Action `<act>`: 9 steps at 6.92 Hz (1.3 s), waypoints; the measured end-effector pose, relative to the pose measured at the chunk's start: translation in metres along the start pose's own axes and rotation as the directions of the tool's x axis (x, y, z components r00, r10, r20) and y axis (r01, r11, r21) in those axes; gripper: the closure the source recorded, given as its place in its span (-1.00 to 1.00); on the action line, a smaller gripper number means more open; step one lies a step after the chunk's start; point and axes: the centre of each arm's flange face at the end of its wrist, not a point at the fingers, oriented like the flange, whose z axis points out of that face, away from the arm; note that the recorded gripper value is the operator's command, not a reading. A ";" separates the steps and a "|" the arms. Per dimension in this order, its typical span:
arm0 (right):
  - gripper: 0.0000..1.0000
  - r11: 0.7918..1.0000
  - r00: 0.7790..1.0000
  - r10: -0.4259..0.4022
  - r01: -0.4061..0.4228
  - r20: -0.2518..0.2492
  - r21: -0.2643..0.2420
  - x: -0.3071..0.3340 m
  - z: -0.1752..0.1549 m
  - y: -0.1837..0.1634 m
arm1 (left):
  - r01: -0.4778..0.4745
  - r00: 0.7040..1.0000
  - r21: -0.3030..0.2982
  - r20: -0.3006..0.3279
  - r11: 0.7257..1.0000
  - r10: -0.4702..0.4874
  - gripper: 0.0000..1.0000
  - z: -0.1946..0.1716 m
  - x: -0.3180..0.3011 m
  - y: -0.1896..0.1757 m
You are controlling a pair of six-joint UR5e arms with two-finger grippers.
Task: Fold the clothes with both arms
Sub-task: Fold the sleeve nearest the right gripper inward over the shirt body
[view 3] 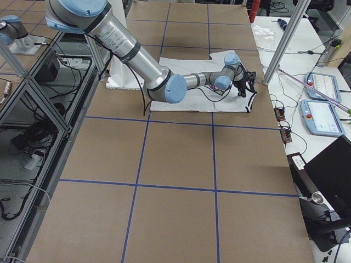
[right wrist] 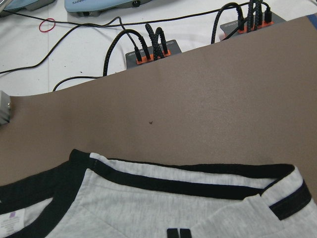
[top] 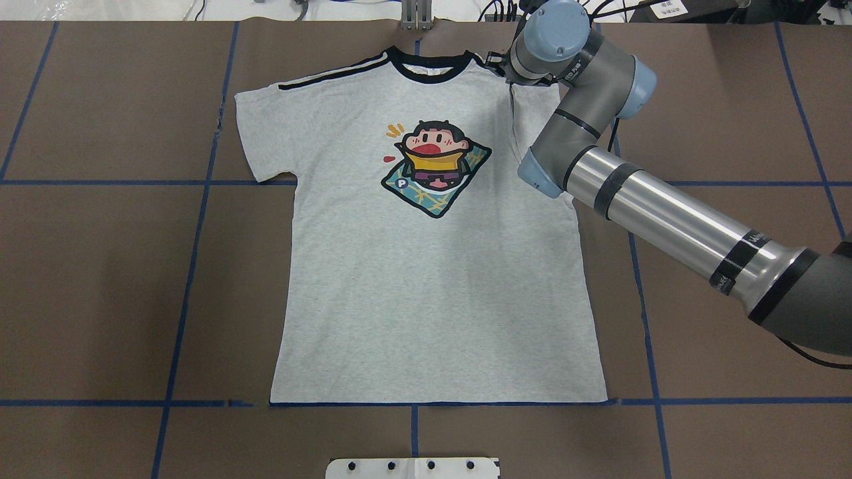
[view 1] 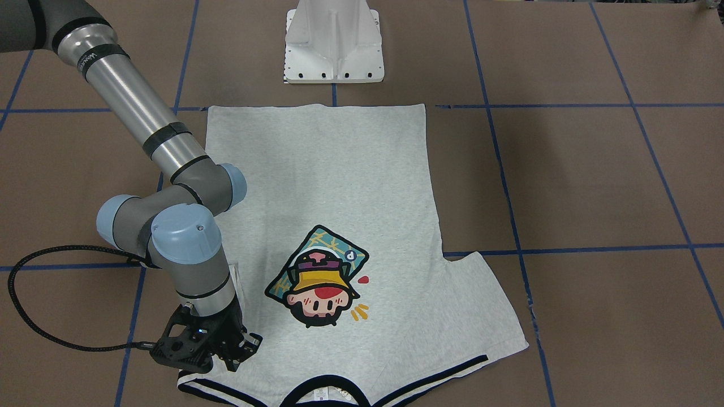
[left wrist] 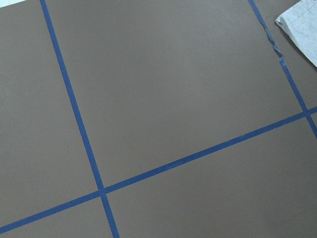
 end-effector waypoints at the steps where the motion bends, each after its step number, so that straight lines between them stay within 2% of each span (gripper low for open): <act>1: -1.00 1.000 1.000 -0.003 0.004 -0.014 0.012 0.004 0.004 -0.001 | 0.002 1.000 0.000 0.000 1.000 -0.002 -1.00 0.000 0.000 -0.001; 3: -1.00 0.999 1.000 -0.014 0.014 -0.002 0.031 0.003 -0.003 -0.003 | 0.028 1.000 0.015 -0.004 1.000 -0.028 -1.00 0.001 0.008 -0.025; 4: -1.00 0.999 0.999 -0.015 0.014 0.036 0.041 0.004 -0.018 0.000 | 0.059 0.998 0.036 -0.022 0.998 -0.058 -1.00 0.009 0.026 -0.049; 6: -1.00 0.999 0.995 -0.015 0.011 0.103 0.043 0.022 -0.060 0.016 | 0.105 0.991 0.095 -0.095 0.990 -0.096 -1.00 0.037 0.078 -0.071; 8: -1.00 0.999 0.988 -0.028 0.025 0.154 0.020 0.049 -0.099 0.044 | 0.189 0.971 0.120 -0.170 0.975 -0.168 -1.00 0.074 0.119 -0.091; 9: -1.00 0.999 0.982 -0.036 0.034 0.187 0.015 0.062 -0.121 0.058 | 0.196 0.970 0.117 -0.171 0.974 -0.175 -1.00 0.109 0.142 -0.126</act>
